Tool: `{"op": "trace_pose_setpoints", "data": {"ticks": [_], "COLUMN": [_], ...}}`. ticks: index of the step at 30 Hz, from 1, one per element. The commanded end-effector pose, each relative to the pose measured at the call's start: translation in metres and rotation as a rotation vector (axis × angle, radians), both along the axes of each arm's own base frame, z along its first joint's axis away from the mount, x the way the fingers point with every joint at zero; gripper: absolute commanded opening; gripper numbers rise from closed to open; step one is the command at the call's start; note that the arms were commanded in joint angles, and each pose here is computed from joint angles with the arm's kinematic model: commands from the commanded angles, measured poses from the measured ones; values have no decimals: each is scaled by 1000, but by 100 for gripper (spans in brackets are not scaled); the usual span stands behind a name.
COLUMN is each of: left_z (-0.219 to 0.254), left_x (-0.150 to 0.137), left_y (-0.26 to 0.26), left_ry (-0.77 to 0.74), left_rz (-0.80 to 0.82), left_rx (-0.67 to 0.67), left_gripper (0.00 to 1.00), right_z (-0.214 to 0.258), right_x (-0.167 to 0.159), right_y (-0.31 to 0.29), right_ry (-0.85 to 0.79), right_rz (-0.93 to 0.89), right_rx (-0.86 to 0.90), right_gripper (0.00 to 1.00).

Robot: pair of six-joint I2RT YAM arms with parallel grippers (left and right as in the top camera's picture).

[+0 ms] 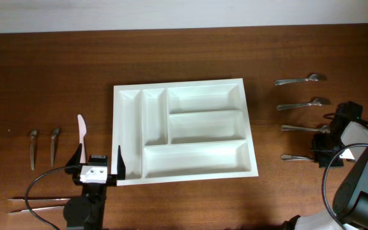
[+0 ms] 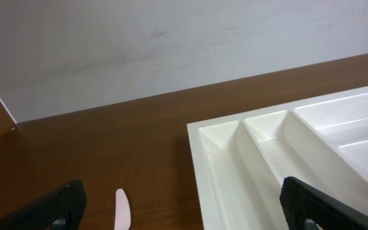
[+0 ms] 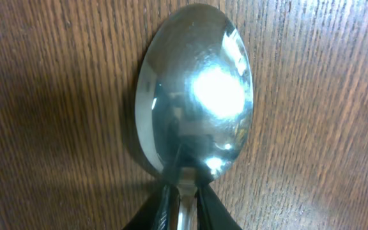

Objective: Pack container
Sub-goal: 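Lower the right gripper and close it on the spoon handle, then lift the spoon and carry it into the tray's middle compartment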

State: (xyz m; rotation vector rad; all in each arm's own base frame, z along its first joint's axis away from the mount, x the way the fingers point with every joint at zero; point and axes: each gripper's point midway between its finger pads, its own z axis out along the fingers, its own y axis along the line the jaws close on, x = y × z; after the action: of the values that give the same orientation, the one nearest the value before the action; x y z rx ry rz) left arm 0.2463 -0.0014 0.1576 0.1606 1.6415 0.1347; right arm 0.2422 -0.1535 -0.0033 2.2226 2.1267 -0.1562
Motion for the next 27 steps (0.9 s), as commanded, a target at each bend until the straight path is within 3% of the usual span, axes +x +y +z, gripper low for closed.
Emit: {"op": "trace_pose_setpoints", "data": {"ticks": [1,4,11,18,27], "left_z": [-1,-1,-1,-1,-1], "left_x": [0,0,0,0,0], "left_y": [-1,-1,-1,-1,-1], "left_ry": [0,0,0,0,0], "left_rz": [-6,-6,-6,-6,-6], "left_rx": [-6,-6,-6,-6,-6], "left_gripper": [99,99,99,99,99], "right_z": [-7,-7,-2,28,95], "right_x": [-6,-6,1,28,101], "right_y": [0,1,-2,-10,21], "right_ry": [27,29,15,-29,-233], "right_rz": [8,16,55,157,279], "right_rx": [4,5,0,6,88], "right_gripper": [11,4,4,4,4]}}
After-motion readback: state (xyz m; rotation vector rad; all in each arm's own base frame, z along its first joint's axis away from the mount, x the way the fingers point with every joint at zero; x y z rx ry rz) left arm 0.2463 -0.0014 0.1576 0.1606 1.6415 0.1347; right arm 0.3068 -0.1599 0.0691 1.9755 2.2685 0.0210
